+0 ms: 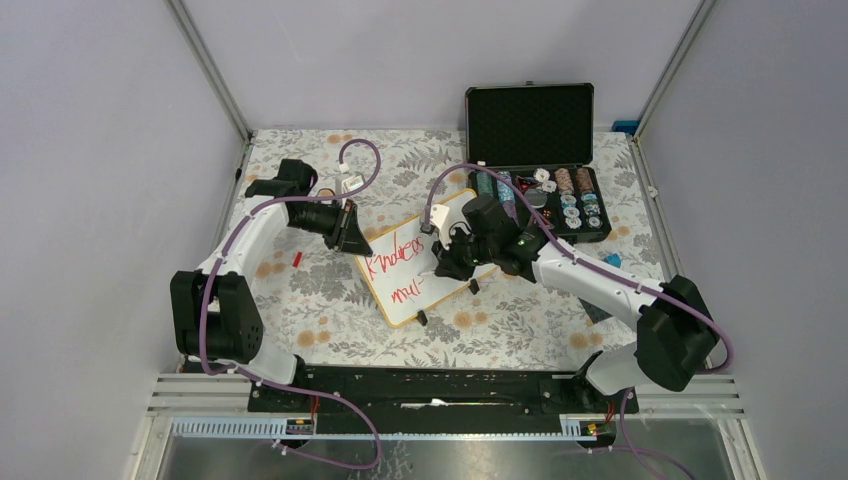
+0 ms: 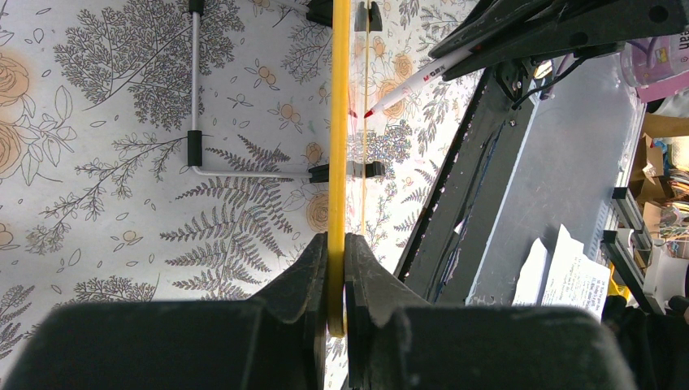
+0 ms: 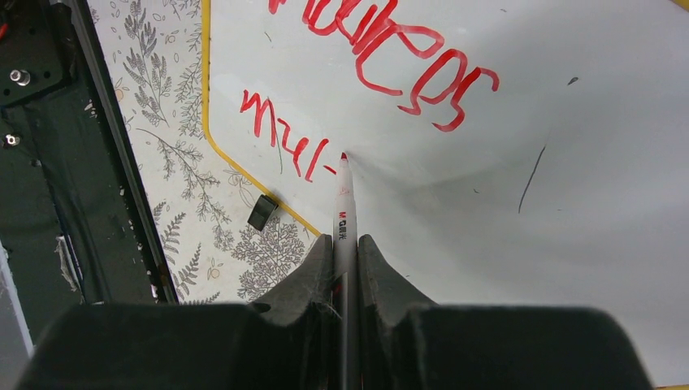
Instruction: Write a sentence on the whiteboard
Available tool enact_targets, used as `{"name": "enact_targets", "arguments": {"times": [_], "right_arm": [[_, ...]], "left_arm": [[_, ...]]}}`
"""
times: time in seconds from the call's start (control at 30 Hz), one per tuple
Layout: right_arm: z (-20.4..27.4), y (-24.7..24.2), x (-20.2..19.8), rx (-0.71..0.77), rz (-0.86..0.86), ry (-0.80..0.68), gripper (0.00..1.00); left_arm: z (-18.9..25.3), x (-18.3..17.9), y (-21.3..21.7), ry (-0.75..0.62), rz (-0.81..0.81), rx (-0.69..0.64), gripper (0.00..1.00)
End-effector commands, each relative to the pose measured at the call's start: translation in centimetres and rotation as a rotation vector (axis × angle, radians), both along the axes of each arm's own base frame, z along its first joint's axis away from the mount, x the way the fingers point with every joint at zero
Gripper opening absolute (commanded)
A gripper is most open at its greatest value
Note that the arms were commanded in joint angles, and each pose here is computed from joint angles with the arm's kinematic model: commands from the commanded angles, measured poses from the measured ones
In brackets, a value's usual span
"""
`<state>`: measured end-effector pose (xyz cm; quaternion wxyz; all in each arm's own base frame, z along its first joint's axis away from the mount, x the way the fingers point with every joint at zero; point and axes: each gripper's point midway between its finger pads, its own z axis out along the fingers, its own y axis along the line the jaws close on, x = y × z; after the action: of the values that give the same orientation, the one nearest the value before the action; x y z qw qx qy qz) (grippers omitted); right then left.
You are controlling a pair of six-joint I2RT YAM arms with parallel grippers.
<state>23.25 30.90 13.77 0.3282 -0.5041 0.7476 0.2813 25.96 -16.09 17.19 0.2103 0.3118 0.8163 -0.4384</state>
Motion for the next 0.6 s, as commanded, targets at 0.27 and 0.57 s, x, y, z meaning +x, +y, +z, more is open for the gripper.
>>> {"name": "enact_targets", "arguments": {"times": [0.27, 0.57], "right_arm": [[0.4, 0.4, 1.2, 0.013, -0.015, -0.031, 0.00], [-0.8, -0.4, 0.1, -0.007, -0.002, -0.007, 0.00]], "left_arm": [[-0.9, 0.5, -0.2, -0.044, -0.034, 0.046, 0.00], [-1.0, 0.5, -0.2, -0.039, -0.034, 0.046, 0.00]]}}
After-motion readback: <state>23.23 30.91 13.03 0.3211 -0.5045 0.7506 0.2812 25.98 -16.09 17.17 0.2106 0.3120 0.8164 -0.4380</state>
